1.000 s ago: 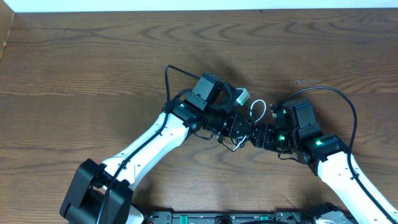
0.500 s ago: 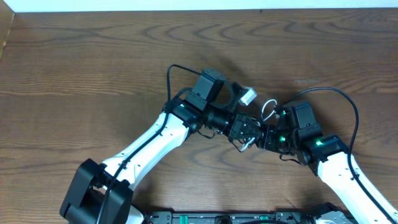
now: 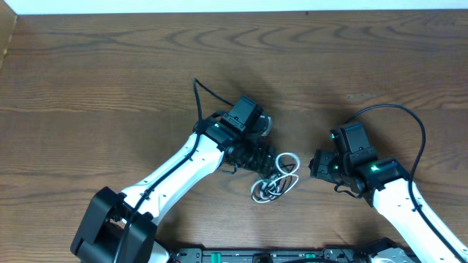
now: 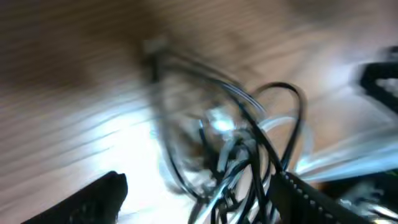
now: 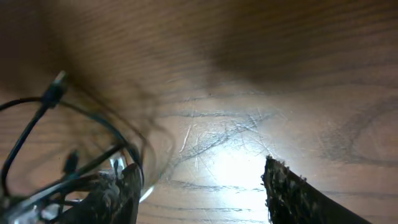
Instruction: Untangle cables
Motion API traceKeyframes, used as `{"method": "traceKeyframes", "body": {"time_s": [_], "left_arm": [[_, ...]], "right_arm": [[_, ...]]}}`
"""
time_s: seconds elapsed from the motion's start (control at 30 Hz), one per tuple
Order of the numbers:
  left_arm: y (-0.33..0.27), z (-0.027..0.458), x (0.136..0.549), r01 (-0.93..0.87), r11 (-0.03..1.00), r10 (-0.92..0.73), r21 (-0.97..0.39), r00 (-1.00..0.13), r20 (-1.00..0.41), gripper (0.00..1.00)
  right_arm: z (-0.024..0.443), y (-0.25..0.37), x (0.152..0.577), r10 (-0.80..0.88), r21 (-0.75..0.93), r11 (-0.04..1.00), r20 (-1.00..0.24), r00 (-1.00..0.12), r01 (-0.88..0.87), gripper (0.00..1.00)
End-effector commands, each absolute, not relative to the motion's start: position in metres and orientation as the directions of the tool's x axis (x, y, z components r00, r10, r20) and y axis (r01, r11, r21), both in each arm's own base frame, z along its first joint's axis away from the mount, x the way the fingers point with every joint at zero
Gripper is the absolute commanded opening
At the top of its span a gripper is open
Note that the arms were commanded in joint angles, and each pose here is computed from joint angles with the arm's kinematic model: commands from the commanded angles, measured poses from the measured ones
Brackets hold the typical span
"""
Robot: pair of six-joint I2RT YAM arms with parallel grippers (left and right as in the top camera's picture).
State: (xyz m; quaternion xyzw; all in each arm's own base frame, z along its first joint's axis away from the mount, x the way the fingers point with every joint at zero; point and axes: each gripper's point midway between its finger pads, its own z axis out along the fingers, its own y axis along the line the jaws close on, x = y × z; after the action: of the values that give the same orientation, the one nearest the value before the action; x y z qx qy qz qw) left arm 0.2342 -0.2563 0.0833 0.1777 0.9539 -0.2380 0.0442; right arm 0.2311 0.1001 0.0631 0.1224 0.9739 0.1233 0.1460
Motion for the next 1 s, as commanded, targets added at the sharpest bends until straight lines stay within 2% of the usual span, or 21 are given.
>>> {"method": "traceKeyframes", "body": {"time_s": [0.0,0.4,0.53,0.67,0.77,0.97], "left_arm": [[-0.227,0.077,0.249,0.349,0.9,0.303,-0.262,-0.932,-0.199,0.78],[-0.216,0.072,0.235,0.333,0.912,0.31,-0.239,-0.942,-0.129,0.78],[-0.215,0.064,0.233,0.333,0.912,0.31,-0.24,-0.942,-0.129,0.78],[-0.214,0.056,0.231,0.324,0.913,0.301,-0.249,-0.945,-0.127,0.77],[-0.215,0.052,0.232,0.282,0.924,0.257,-0.258,-0.958,-0.126,0.74],[-0.217,0.036,0.234,0.173,0.941,0.14,-0.29,-0.981,-0.133,0.58]], "right_arm": [[0.06,0.097,0.23,0.266,0.249,0.947,-0.26,-0.928,0.201,0.61],[0.06,0.098,0.23,0.264,0.257,0.946,-0.257,-0.93,0.198,0.63],[0.064,0.115,0.23,0.178,0.32,0.943,-0.259,-0.949,0.09,0.63],[0.064,0.116,0.23,0.173,0.326,0.942,-0.256,-0.951,0.084,0.65],[0.065,0.117,0.231,0.174,0.329,0.941,-0.262,-0.949,0.082,0.65],[0.066,0.119,0.23,0.172,0.34,0.937,-0.256,-0.951,0.078,0.65]]}}
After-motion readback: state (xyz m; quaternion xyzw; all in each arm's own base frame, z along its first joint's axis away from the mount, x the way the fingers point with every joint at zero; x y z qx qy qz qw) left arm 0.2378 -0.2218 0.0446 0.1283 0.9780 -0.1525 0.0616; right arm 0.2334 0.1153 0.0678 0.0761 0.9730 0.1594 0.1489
